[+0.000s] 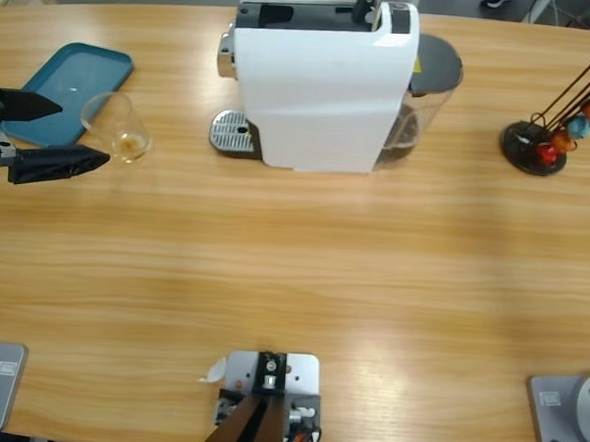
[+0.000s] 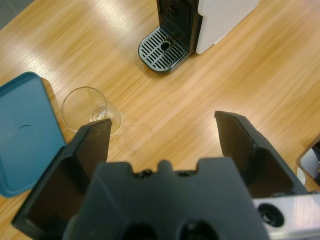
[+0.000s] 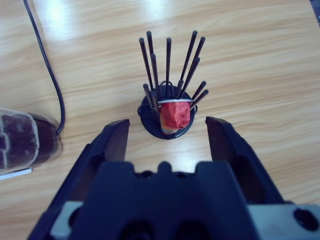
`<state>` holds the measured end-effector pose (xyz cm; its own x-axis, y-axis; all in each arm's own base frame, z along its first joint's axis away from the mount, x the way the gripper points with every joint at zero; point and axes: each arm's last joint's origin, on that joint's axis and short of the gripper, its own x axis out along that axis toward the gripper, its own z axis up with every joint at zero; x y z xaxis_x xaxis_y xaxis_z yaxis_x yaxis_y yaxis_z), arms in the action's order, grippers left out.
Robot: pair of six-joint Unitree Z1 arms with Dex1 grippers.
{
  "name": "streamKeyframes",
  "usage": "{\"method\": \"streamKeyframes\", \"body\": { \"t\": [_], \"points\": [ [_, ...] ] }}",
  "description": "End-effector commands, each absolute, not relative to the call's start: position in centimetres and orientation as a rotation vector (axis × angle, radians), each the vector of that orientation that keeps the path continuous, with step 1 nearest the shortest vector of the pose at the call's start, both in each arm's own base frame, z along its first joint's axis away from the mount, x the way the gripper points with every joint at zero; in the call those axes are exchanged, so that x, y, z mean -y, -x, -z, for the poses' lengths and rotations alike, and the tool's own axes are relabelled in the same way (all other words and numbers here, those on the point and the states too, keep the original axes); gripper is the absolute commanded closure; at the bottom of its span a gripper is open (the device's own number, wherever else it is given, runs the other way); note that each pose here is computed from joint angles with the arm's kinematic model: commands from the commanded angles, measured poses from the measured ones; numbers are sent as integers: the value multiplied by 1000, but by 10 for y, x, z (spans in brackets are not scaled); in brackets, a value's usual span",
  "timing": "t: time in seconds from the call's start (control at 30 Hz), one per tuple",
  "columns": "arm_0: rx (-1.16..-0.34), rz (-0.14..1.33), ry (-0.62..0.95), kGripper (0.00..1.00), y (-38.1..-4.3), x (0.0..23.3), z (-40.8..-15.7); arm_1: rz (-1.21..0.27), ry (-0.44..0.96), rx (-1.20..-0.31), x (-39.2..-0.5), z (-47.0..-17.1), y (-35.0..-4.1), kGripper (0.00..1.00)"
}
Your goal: Pour coffee
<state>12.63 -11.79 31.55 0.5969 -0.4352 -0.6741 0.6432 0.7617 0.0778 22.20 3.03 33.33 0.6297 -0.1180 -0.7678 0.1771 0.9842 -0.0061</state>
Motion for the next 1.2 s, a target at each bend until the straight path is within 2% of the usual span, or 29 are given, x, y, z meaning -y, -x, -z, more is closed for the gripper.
{"method": "streamKeyframes", "body": {
  "t": [0.03, 0.27, 0.9, 0.93, 0.97, 1.0, 1.13, 1.17, 1.2],
  "points": [
    [-739, 641, -352, 105, -128, 122, -304, 193, -77, -967, -29, -309, -231, 357],
    [-740, 640, -354, 105, -128, 122, -304, 214, -83, -988, -26, -303, -236, 368],
    [-744, 638, -357, 105, -129, 122, -303, 227, -71, -975, -23, -308, -246, 378],
    [-745, 638, -356, 105, -129, 122, -303, 226, -70, -971, -23, -309, -245, 398],
    [-745, 638, -357, 105, -129, 122, -303, 226, -68, -968, -22, -309, -245, 481],
    [-745, 638, -356, 105, -129, 122, -303, 225, -66, -969, -22, -309, -244, 501],
    [-744, 638, -355, 105, -128, 122, -303, 224, -63, -969, -22, -309, -243, 502],
    [-744, 638, -355, 105, -128, 122, -303, 224, -62, -970, -22, -309, -243, 542],
    [-743, 638, -355, 105, -129, 122, -304, 222, -58, -970, -22, -309, -243, 642]
  ]
}}
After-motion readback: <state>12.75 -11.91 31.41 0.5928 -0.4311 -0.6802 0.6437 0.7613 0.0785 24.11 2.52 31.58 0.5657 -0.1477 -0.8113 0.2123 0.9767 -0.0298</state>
